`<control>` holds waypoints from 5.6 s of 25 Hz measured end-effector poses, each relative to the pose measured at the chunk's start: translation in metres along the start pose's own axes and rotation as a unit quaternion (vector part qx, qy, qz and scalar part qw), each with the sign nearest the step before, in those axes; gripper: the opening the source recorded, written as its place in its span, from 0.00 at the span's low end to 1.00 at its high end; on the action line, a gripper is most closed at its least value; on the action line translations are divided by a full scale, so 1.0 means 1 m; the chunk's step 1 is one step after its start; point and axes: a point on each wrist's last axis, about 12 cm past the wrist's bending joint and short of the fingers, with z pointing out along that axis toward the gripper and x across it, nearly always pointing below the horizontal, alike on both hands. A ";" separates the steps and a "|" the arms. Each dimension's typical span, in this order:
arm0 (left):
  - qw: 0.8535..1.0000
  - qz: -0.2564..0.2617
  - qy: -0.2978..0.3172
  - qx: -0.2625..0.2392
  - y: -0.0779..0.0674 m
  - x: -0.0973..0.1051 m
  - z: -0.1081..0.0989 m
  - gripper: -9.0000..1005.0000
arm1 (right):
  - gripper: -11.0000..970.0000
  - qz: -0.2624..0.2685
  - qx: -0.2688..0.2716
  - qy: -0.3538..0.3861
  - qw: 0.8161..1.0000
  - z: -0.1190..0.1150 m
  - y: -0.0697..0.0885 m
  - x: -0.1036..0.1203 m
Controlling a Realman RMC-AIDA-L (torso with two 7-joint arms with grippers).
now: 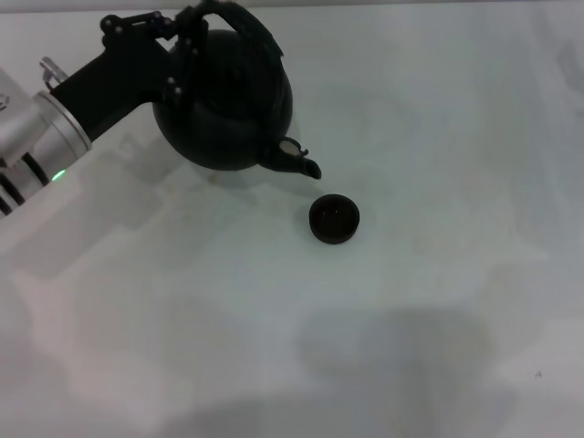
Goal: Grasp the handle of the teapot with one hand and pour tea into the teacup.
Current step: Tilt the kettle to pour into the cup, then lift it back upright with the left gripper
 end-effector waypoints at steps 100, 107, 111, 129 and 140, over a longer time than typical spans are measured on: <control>0.957 0.237 0.033 0.164 0.007 -0.044 0.084 0.11 | 0.89 0.002 0.011 0.010 1.000 -0.015 -0.014 0.011; 0.957 0.236 0.034 0.164 0.006 -0.044 0.083 0.11 | 0.89 0.002 0.011 0.010 1.000 -0.015 -0.014 0.011; 0.957 0.235 0.034 0.164 0.006 -0.043 0.082 0.11 | 0.89 0.002 0.012 0.010 1.000 -0.015 -0.014 0.011; 0.956 0.236 0.032 0.170 0.005 -0.042 0.080 0.11 | 0.89 0.001 0.013 0.010 1.000 -0.015 -0.015 0.011; 0.957 0.233 0.036 0.170 0.004 -0.039 0.076 0.11 | 0.89 0.000 0.014 0.009 1.000 -0.014 -0.016 0.009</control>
